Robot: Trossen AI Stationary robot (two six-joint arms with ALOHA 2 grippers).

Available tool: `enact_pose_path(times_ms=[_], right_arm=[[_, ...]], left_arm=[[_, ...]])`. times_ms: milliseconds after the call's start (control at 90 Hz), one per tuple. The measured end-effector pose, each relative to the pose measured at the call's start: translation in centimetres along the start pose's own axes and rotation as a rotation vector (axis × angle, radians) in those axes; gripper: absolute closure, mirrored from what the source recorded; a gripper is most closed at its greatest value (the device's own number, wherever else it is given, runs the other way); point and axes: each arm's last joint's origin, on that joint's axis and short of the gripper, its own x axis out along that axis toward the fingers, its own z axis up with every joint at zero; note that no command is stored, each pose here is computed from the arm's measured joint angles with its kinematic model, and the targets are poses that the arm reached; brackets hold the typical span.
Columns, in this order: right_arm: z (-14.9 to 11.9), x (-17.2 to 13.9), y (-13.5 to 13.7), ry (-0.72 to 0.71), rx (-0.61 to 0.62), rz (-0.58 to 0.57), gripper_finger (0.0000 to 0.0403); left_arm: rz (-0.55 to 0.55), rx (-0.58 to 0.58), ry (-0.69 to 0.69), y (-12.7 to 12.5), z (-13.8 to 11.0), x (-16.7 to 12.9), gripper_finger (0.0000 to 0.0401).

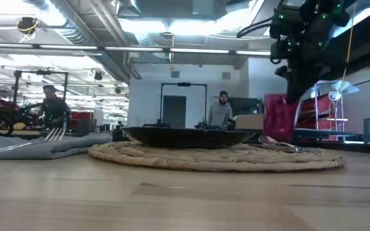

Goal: Set table place
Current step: Move the red cup to the top right of the brown placemat

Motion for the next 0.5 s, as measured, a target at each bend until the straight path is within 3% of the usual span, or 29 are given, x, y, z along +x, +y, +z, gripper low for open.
enact_pose_path(times_ms=[211,500], right_arm=[[0.4,0.3,-0.2,-0.040,-0.003,0.010,0.0403],[1.2,2.5,-1.0,0.007,-0.007,0.000,0.0403]], left_arm=[[0.000,-0.005,0.000,0.0,0.0,0.0,0.0401],[0.000,-0.001,0.000,0.0,0.0,0.0,0.0401]])
